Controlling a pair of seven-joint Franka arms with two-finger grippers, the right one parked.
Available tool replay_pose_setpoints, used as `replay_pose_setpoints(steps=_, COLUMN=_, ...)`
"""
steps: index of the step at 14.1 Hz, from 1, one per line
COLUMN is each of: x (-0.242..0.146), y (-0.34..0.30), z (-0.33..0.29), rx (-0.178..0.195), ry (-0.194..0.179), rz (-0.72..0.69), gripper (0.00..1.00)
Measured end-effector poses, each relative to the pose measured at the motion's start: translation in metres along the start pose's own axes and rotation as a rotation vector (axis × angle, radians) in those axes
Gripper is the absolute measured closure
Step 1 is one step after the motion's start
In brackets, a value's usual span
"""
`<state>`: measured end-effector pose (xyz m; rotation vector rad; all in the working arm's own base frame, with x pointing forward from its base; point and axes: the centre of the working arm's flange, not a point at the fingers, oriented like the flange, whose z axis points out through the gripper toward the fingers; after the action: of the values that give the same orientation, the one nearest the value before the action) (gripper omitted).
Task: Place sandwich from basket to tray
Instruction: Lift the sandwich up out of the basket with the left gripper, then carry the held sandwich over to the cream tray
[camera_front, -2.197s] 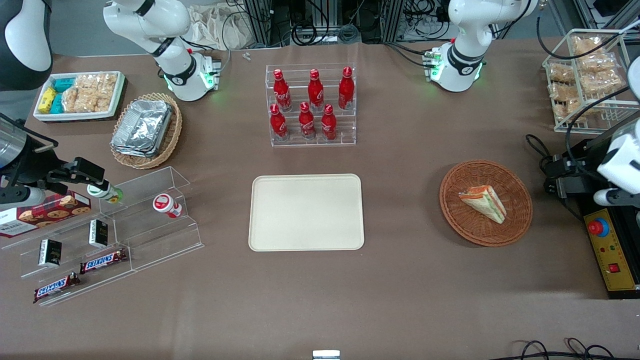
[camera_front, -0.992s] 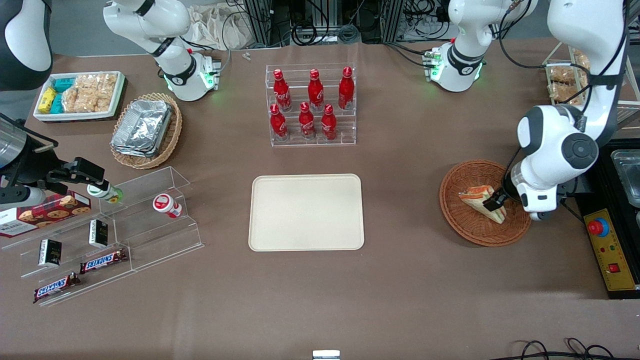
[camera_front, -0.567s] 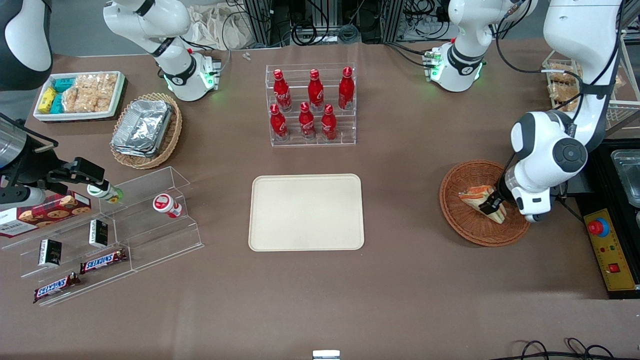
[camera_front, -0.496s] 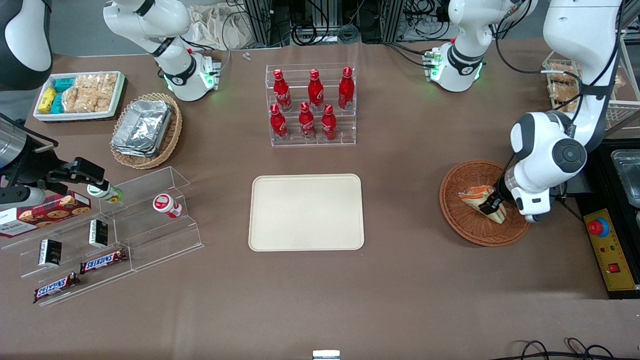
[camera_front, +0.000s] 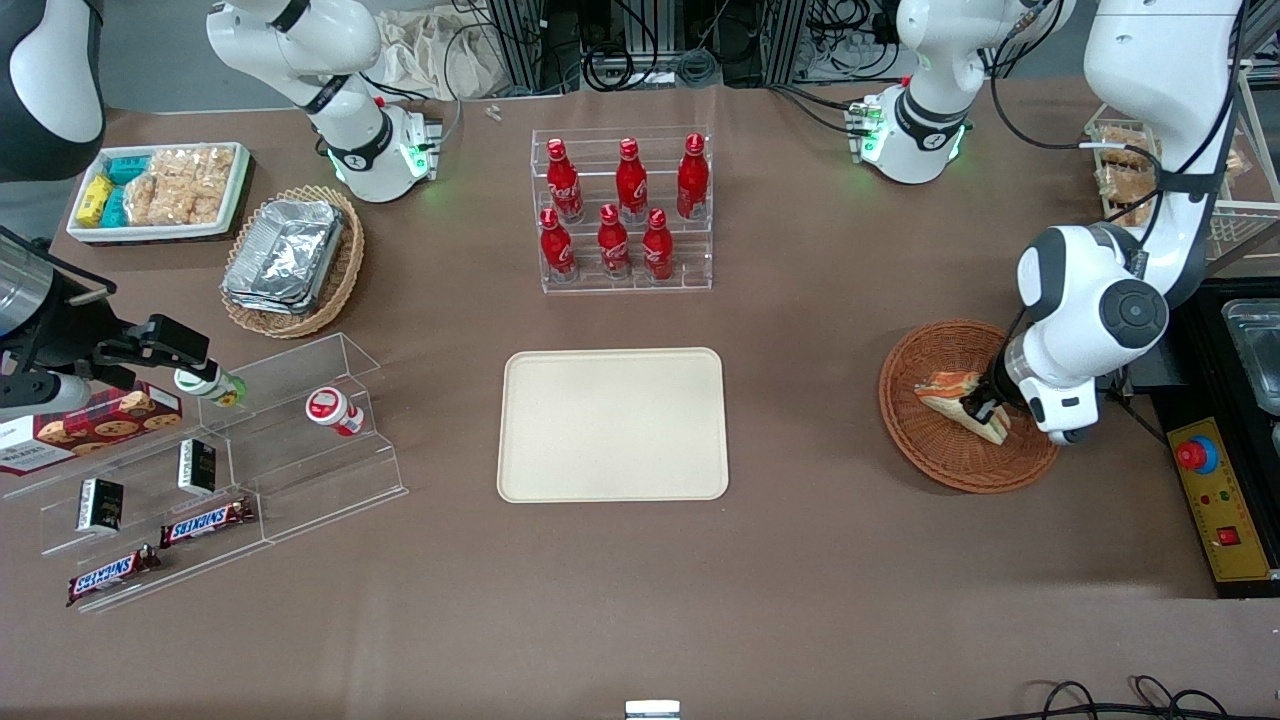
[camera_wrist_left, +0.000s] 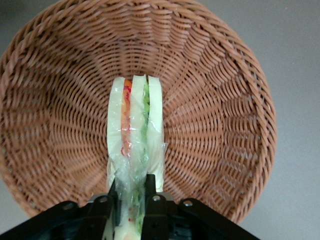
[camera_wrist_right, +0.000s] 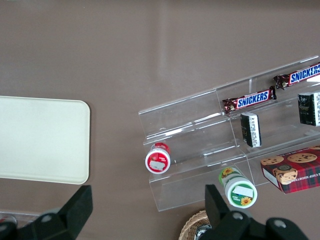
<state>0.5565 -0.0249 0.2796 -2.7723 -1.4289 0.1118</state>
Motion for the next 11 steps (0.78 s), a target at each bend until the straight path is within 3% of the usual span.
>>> replay_pose_setpoints(steps=7, x=-0.019, y=0.037, z=-0.161, rx=0.087, ry=-0.036, rz=0.036, gripper=0.88)
replay_pose_setpoints(steps=9, x=-0.027, y=0.043, z=-0.213, rx=0.086, ry=-0.035, rz=0.056, gripper=0.89)
replay_pose_setpoints(steps=11, x=-0.037, y=0.050, z=-0.248, rx=0.057, ry=-0.022, rz=0.110, gripper=0.89)
